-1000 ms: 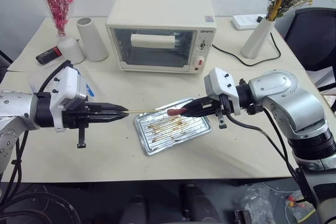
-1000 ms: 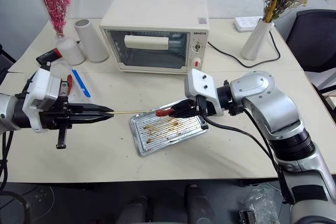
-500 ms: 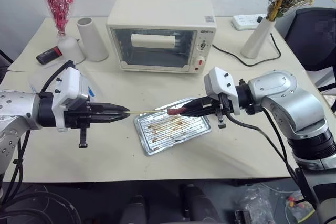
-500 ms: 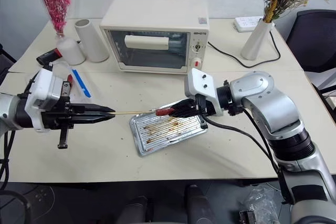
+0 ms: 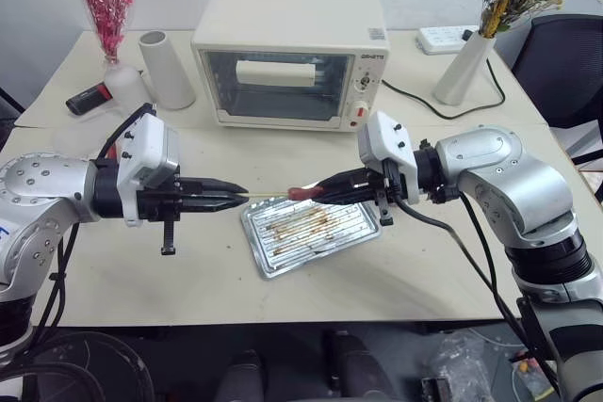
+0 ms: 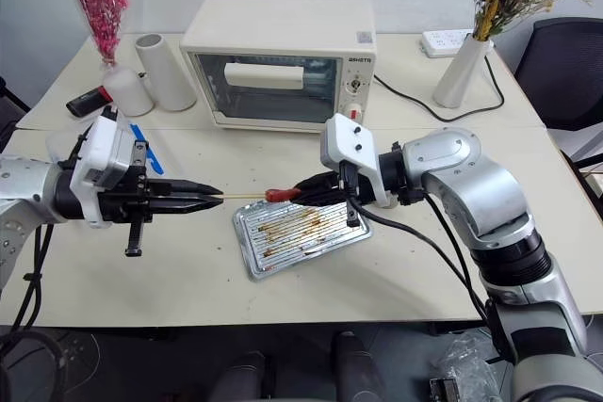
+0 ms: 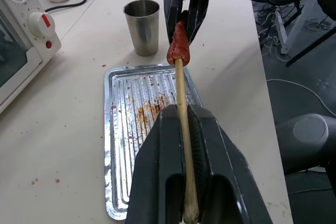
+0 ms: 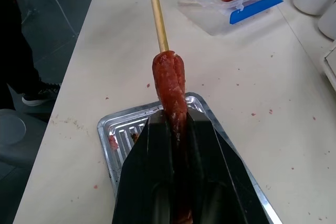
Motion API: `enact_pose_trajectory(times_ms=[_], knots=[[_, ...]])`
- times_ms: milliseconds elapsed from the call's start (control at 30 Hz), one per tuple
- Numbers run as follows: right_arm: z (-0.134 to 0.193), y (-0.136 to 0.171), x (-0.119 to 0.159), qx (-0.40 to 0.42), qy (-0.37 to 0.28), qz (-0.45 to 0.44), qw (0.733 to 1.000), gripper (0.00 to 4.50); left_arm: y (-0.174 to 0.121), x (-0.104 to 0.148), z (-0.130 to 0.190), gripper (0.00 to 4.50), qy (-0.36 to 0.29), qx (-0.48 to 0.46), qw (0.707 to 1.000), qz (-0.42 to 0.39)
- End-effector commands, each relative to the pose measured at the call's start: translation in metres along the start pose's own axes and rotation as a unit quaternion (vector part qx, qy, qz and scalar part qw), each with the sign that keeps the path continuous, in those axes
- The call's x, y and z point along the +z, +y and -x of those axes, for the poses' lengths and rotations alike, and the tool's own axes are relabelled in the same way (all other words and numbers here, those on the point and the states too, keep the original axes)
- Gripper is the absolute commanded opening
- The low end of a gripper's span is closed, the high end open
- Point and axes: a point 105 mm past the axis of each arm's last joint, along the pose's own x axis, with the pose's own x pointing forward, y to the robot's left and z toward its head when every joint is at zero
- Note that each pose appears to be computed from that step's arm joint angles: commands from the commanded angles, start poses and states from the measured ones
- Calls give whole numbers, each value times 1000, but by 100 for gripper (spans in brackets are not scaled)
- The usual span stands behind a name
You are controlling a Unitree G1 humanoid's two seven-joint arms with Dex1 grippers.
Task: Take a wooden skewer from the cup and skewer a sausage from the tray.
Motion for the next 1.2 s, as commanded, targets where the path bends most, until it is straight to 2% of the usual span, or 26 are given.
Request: enact_pose_trajectory(times_ms=[33, 133, 333, 533, 667, 800, 833, 867, 900, 933, 967, 1033, 1133, 1200], knots=[[-6, 16, 32, 41, -46, 52, 997, 5, -1, 7, -7, 0, -11, -5, 1000, -21], [-5, 16, 30, 43, -42, 51, 997, 5, -1, 7, -6, 0, -12, -2, 1000, -20], [-2, 16, 23, 40, -23, 59, 997, 187, -4, 4, 1, 0, -8, 14, 1000, -13], [11, 0, 21, 7, -9, 75, 997, 187, -9, 1, 19, 0, -6, 86, 996, 3], [23, -19, 32, -34, -17, 85, 996, 187, -2, -11, 40, 0, 11, 220, 975, 15], [29, -27, 42, -54, -34, 83, 994, 187, 10, -25, 59, 0, 29, 354, 934, 28], [29, -28, 44, -57, -43, 75, 995, 187, 17, -33, 70, 0, 39, 415, 908, 39], [29, -27, 46, -58, -59, 56, 995, 187, 26, -45, 90, 0, 43, 508, 858, 61], [27, -27, 47, -59, -69, 43, 995, 205, 32, -58, 111, 0, 53, 588, 802, 87], [26, -26, 48, -58, -75, 31, 995, 223, 35, -66, 126, 0, 55, 641, 758, 104], [24, -25, 50, -56, -79, 28, 995, 245, 37, -73, 136, 0, 63, 672, 729, 115], [22, -23, 53, -55, -84, 29, 995, 311, 40, -77, 145, 0, 67, 702, 698, 123], [21, -21, 61, -53, -97, 27, 994, 412, 46, -86, 151, 0, 61, 725, 670, 144], [23, -20, 69, -47, -111, 23, 992, 412, 51, -96, 151, 0, 58, 731, 660, 164]])
